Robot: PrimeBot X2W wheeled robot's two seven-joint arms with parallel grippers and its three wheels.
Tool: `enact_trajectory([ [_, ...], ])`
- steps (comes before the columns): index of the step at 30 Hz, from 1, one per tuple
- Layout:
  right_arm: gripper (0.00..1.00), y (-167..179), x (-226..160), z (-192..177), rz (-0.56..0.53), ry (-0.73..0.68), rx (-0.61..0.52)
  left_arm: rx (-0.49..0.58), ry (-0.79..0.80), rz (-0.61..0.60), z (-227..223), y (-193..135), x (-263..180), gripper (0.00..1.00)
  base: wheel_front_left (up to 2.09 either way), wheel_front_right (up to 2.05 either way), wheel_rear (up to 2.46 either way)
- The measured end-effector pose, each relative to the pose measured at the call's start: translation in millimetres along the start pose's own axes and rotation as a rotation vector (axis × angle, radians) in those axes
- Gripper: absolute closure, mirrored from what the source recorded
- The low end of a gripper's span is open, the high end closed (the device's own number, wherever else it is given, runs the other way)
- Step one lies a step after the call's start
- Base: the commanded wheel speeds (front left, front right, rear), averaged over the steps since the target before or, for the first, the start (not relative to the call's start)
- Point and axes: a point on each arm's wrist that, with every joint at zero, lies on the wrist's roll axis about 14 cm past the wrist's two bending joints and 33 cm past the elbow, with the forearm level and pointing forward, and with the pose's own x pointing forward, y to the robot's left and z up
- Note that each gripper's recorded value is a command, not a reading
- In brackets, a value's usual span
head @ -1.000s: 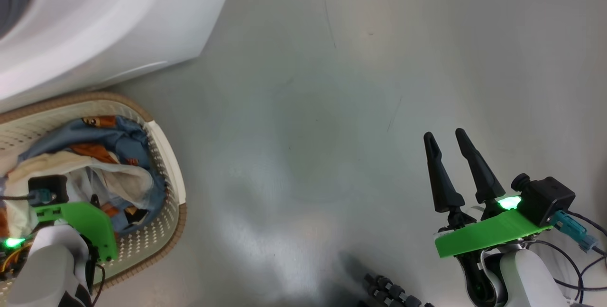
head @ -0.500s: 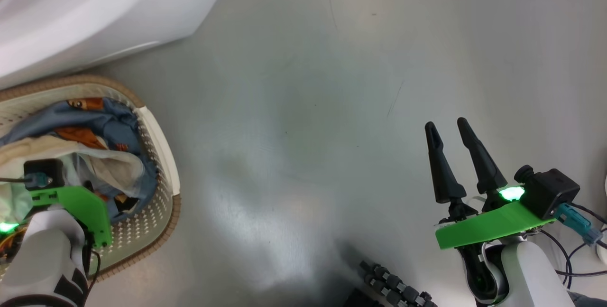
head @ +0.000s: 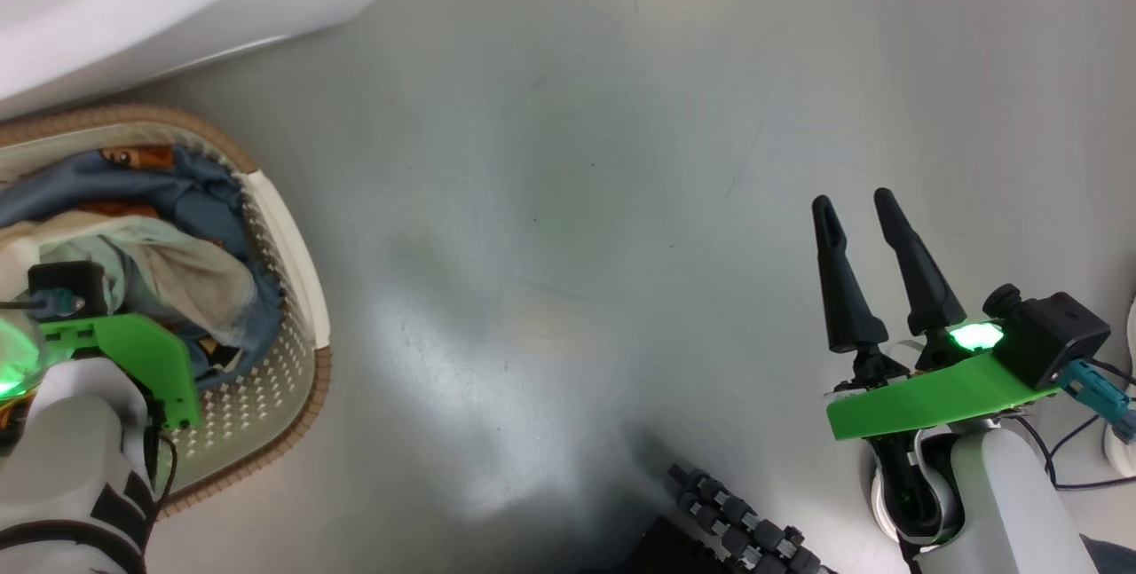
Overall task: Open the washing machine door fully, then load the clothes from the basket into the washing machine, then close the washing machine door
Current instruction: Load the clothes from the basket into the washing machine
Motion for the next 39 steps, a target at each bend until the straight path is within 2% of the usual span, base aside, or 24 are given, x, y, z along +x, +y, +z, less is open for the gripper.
enact_trajectory([
  [6, 0.00, 3.2, 2.8, 0.6, 0.010, -0.006, 0.001, -0.021, -0.035, -0.001, 5.3, -2.5, -5.3, 1.00, 0.00, 0.00, 0.00],
  [18, 0.00, 20.9, 7.3, 24.8, 0.066, -0.080, 0.000, -0.103, -0.226, 0.023, 40.5, -0.5, -44.7, 1.00, 0.00, 0.00, 0.00],
  [24, 0.00, 30.1, 3.0, 42.8, 0.105, -0.126, 0.006, -0.152, -0.365, 0.045, 60.5, 5.8, -84.4, 1.00, 0.00, 0.00, 0.00],
  [39, 0.00, 42.8, -44.9, 74.0, 0.186, -0.205, 0.024, -0.256, -0.586, 0.153, 49.6, 30.2, -210.6, 1.00, 0.00, 0.00, 0.00],
])
